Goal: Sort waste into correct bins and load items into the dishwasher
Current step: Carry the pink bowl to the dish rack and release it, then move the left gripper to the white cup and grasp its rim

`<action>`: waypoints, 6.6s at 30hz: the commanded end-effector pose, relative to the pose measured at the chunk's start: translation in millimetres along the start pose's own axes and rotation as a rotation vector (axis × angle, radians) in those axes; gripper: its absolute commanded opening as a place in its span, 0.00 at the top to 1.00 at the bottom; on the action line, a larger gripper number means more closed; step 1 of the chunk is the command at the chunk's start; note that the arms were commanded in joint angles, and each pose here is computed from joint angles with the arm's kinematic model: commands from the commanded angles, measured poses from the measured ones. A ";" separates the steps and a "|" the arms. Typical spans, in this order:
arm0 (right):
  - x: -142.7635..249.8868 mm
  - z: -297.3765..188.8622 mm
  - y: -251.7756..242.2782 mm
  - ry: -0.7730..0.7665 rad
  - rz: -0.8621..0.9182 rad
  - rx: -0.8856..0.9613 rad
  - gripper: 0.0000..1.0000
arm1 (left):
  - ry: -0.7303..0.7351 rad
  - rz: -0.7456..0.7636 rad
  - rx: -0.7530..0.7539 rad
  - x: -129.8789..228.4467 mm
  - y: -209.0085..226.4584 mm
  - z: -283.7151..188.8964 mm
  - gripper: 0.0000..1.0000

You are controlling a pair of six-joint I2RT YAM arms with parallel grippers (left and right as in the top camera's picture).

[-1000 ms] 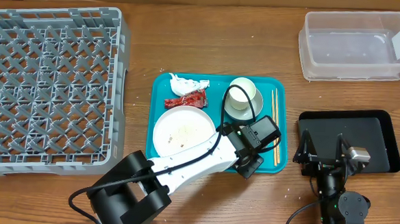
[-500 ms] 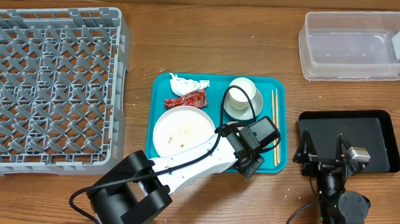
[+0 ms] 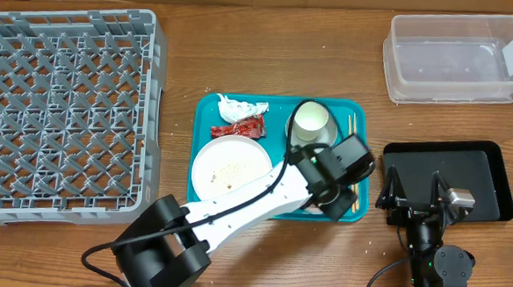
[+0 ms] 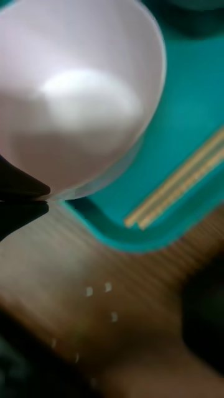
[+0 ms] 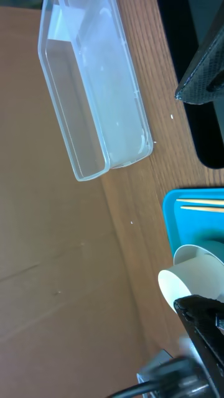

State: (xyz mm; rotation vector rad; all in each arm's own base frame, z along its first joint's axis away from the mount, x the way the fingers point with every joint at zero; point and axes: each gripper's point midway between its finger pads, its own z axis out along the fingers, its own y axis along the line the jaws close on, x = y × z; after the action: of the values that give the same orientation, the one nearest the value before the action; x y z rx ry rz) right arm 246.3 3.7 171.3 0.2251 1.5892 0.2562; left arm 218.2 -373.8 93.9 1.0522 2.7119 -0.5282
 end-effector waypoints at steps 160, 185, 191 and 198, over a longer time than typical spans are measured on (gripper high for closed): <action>1.0 0.2 -2.7 -0.007 -0.003 0.011 0.00 | -0.086 0.248 -0.359 -103.4 122.2 -6.3 0.36; 1.0 0.2 -2.7 -0.007 -0.003 0.010 0.00 | -0.050 0.198 -0.344 -96.2 134.7 11.3 0.62; 1.0 0.2 -2.7 -0.007 -0.003 0.011 0.00 | -0.058 0.158 -0.348 -96.9 144.3 9.2 0.69; 1.0 0.2 -2.7 -0.007 -0.003 0.011 0.00 | -0.064 0.158 -0.279 -97.6 132.8 12.4 0.91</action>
State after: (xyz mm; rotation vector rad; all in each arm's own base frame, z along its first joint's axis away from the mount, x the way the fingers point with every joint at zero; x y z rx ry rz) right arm 246.3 3.8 171.5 0.2244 1.5885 0.2568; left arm 385.9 -338.8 84.2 1.1252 2.5046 -0.0728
